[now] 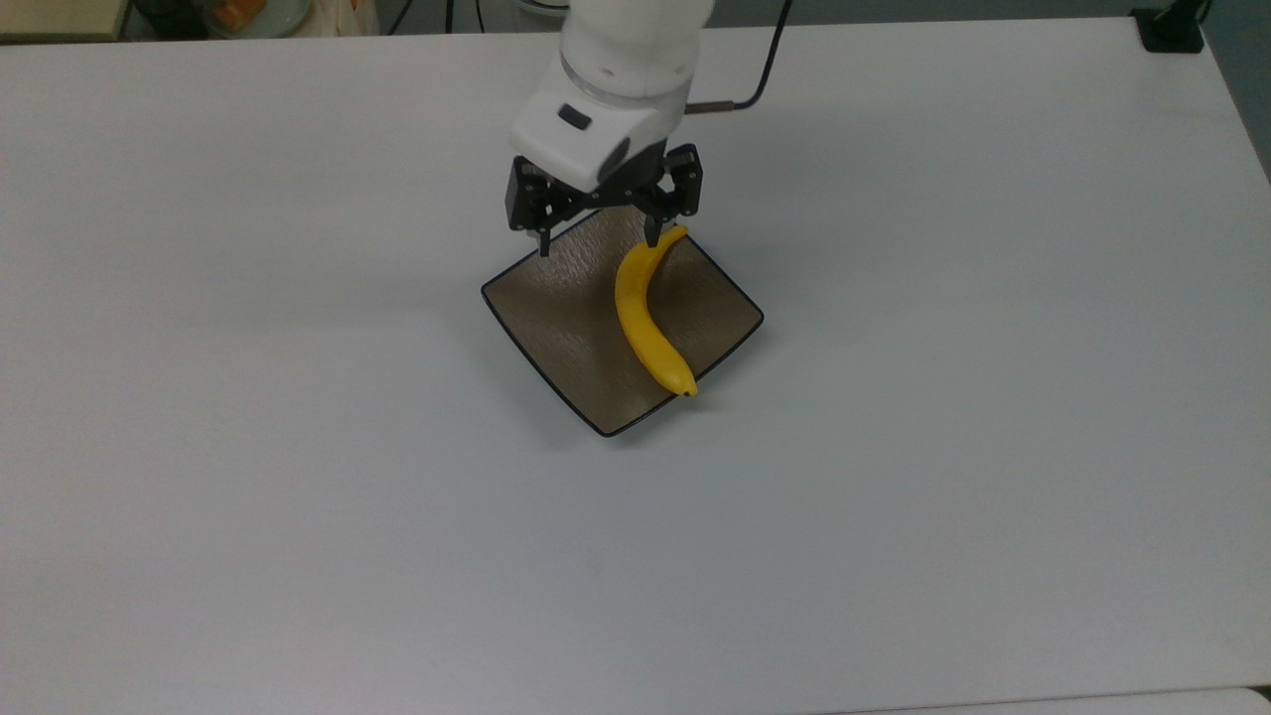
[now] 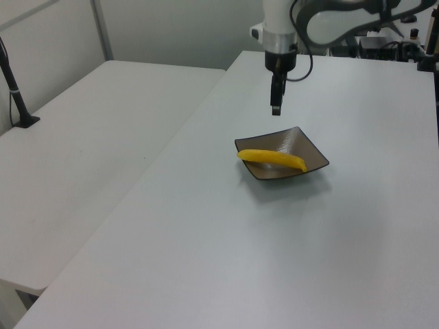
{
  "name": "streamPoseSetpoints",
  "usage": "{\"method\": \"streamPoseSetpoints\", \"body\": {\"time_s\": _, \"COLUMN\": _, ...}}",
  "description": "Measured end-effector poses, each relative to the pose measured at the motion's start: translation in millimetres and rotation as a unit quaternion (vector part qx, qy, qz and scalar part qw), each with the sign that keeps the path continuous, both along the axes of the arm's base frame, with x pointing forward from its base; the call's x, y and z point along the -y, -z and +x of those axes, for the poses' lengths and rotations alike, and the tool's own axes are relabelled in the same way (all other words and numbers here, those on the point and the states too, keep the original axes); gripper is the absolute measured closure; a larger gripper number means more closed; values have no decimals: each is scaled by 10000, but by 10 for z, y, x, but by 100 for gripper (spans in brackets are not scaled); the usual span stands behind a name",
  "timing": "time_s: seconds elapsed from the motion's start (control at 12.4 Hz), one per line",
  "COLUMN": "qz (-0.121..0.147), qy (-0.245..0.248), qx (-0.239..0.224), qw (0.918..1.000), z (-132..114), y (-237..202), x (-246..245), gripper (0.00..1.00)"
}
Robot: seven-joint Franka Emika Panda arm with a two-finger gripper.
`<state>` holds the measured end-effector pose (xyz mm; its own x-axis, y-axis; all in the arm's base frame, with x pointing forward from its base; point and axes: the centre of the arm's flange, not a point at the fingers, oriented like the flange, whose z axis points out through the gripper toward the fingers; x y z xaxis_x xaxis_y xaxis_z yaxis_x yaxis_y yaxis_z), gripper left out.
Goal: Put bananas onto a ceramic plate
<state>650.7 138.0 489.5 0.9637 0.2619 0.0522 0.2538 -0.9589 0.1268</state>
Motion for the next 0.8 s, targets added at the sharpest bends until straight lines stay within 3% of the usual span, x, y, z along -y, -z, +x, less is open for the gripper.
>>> {"method": "streamPoseSetpoints", "body": {"time_s": 0.48, "qz": 822, "qy": 463, "qx": -11, "qw": 9955, "z": -357, "y": -396, "x": 527, "gripper": 0}}
{"method": "streamPoseSetpoints", "body": {"time_s": 0.8, "qz": 1034, "qy": 482, "qx": 139, "qw": 9934, "z": -505, "y": -647, "x": 677, "gripper": 0}}
